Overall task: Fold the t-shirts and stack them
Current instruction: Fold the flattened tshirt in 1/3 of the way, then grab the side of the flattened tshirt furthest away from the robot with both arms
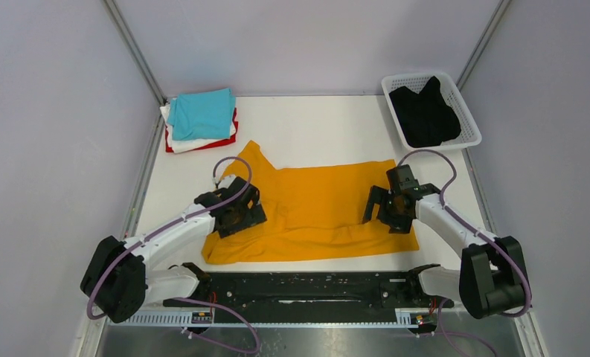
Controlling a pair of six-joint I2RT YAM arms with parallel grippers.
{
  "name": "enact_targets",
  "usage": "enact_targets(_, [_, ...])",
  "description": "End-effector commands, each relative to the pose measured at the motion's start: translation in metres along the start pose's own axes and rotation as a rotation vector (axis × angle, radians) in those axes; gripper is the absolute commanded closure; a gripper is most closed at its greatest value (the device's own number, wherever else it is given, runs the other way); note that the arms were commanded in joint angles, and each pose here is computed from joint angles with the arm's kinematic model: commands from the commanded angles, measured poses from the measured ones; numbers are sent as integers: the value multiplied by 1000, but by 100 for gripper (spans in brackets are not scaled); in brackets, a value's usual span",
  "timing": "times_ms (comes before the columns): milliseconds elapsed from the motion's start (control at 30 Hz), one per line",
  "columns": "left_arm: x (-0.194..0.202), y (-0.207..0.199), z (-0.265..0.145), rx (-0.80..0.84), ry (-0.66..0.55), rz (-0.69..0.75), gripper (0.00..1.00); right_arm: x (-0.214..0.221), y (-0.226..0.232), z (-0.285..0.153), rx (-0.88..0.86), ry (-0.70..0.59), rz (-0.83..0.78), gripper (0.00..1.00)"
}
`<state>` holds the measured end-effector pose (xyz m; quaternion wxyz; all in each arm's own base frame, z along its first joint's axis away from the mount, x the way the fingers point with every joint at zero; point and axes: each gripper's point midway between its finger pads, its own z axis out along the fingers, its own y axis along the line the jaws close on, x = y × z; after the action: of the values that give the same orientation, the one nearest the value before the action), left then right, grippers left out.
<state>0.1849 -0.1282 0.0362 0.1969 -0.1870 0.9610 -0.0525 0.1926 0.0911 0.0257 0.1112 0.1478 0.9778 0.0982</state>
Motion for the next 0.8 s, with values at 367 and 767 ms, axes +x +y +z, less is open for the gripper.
enact_targets(367, [-259, -84, 6, 138, -363, -40, 1, -78, 27, -64, -113, -447, -47, 1])
enact_targets(767, [-313, -117, 130, 5, -162, 186, 10, -79, 21, -52, -57, -406, -71, 0])
